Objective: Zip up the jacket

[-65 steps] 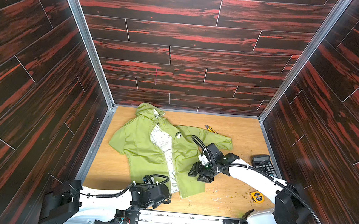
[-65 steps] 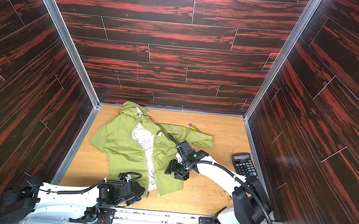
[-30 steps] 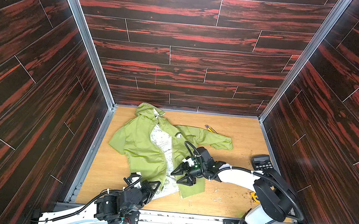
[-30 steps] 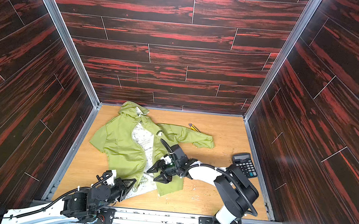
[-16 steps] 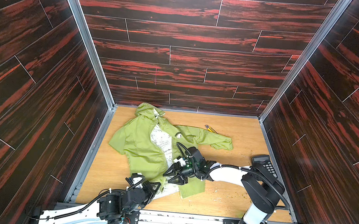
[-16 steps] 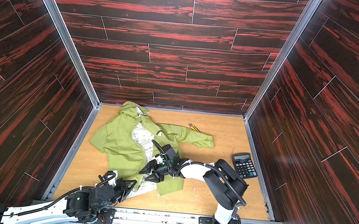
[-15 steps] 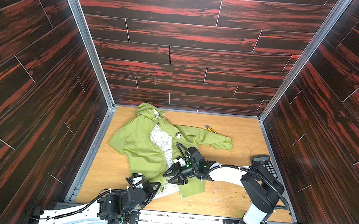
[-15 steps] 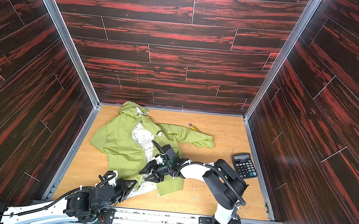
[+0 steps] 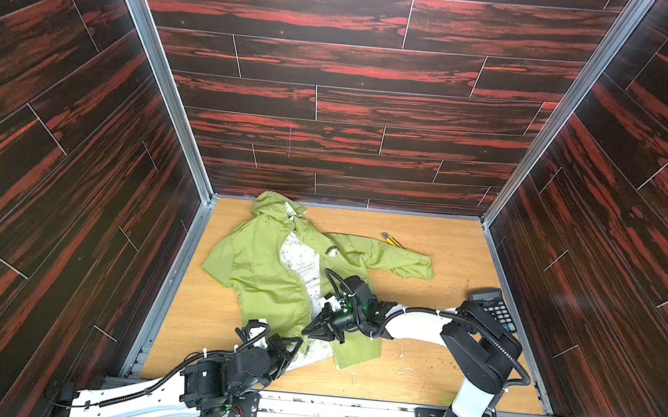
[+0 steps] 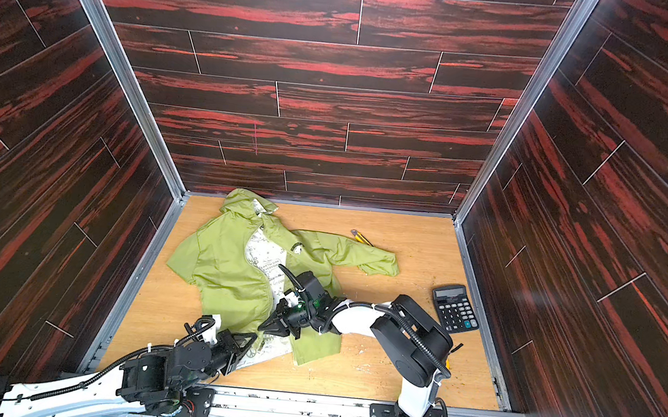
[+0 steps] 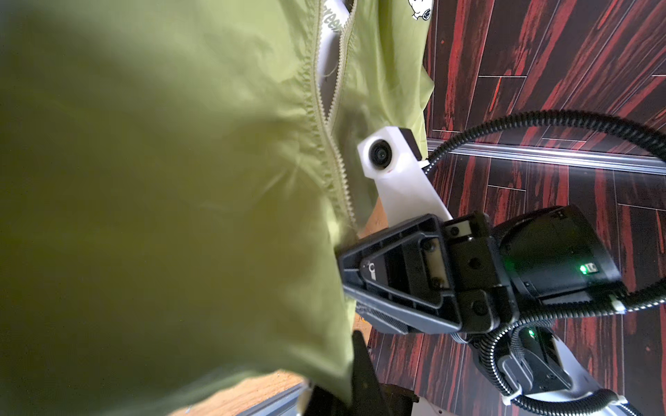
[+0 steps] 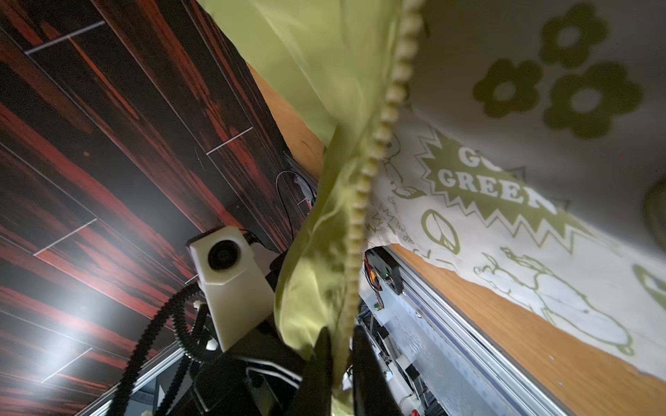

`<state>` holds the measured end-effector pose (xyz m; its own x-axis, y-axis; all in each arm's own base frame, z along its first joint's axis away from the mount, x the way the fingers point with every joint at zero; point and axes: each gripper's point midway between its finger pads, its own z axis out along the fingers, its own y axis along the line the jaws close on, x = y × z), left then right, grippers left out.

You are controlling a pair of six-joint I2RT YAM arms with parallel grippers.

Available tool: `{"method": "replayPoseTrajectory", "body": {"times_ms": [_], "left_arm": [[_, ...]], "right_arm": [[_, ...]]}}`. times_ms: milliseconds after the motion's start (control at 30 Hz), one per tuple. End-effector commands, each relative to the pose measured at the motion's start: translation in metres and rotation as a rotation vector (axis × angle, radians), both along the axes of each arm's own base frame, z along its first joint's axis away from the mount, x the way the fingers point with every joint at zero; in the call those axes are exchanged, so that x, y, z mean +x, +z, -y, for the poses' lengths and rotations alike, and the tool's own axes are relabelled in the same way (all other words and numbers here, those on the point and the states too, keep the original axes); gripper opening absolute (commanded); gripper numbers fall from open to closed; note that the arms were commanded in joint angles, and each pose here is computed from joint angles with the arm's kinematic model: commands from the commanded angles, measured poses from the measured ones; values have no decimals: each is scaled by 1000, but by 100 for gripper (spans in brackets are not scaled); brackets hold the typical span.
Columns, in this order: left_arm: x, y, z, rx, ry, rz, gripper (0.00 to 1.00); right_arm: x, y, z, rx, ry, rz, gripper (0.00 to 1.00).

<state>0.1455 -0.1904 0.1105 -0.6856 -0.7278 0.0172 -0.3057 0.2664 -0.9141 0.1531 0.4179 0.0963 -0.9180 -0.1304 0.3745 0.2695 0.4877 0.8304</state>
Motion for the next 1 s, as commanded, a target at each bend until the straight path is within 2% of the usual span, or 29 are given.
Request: {"method": "replayPoseTrajectory", "body": {"times_ms": [0,67,100,167,233,367,500,700,967], "left_arm": [[0,9,1,6,-9,9,0],[0,8,-1,13,-4,10,2],[0,8,-2,15,-3,11,7],[1,9,-3,8,7,17,28],[3,11,-3,-5,14,25,44],[5,17,3,-29,17,37,57],[8,24,16,-34,-4,49,61],[13,29,27,-16,-9,72,60],[15,32,4,20,40,102,60]], "right_arm": [[2,15,-2,4,-8,25,4],[2,20,-2,1,-5,36,0],[3,23,-2,-2,-4,42,0],[5,28,-2,-15,-2,54,0],[6,34,-2,-28,0,65,0],[9,42,-4,-45,7,81,0],[9,49,-8,-57,26,71,0],[9,57,-9,-67,38,87,0],[6,60,2,-117,39,117,0]]}}
